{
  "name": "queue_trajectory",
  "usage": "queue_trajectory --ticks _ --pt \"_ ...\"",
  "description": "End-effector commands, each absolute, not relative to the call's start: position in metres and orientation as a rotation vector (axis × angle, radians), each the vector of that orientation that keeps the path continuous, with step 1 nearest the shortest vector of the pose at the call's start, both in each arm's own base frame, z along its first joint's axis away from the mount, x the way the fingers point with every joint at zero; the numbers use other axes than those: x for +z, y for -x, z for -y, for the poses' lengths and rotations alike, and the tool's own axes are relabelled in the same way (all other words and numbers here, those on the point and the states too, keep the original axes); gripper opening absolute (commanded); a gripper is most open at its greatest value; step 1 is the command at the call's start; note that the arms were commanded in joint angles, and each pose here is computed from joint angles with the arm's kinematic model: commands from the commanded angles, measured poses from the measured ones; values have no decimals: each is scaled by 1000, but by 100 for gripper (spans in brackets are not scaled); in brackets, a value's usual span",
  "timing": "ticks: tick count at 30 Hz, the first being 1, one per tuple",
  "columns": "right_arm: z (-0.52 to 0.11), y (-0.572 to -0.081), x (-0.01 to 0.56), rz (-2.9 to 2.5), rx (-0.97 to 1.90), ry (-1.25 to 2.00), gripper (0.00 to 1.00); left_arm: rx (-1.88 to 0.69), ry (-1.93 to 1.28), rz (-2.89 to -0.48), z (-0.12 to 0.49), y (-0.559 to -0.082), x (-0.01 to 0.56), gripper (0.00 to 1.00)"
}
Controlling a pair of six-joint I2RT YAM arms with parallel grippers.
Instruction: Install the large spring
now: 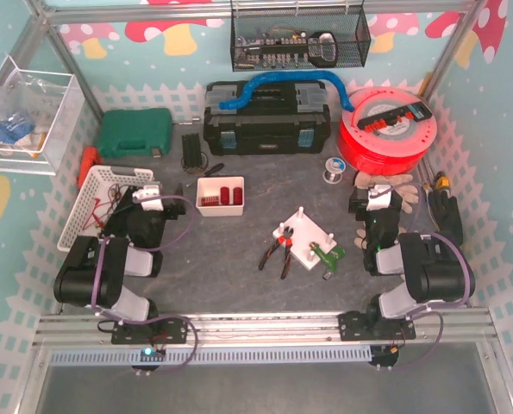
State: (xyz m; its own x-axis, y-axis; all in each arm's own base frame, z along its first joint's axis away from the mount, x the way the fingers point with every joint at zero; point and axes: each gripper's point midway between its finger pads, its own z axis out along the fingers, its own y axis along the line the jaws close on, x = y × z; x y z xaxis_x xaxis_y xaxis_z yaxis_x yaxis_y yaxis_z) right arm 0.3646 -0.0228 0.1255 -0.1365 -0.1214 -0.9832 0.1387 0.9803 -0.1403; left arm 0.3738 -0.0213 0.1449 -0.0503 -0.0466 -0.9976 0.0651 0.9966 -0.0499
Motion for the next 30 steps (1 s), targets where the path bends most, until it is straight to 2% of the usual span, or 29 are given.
queue_trajectory --ticks 1,14,22,30 --pt "24 -368 134 -1659 -228 -22 100 -95 -13 -1596 21 -377 151 99" --pt "24 -367 137 -1651 -230 -23 100 -95 -13 -1593 21 -377 152 99" --pt "6 -387 163 -1735 -149 71 100 -78 -10 -1658 26 -384 161 99" --pt "2 -392 232 -1752 131 -231 100 -250 223 -1696 27 -394 241 99"
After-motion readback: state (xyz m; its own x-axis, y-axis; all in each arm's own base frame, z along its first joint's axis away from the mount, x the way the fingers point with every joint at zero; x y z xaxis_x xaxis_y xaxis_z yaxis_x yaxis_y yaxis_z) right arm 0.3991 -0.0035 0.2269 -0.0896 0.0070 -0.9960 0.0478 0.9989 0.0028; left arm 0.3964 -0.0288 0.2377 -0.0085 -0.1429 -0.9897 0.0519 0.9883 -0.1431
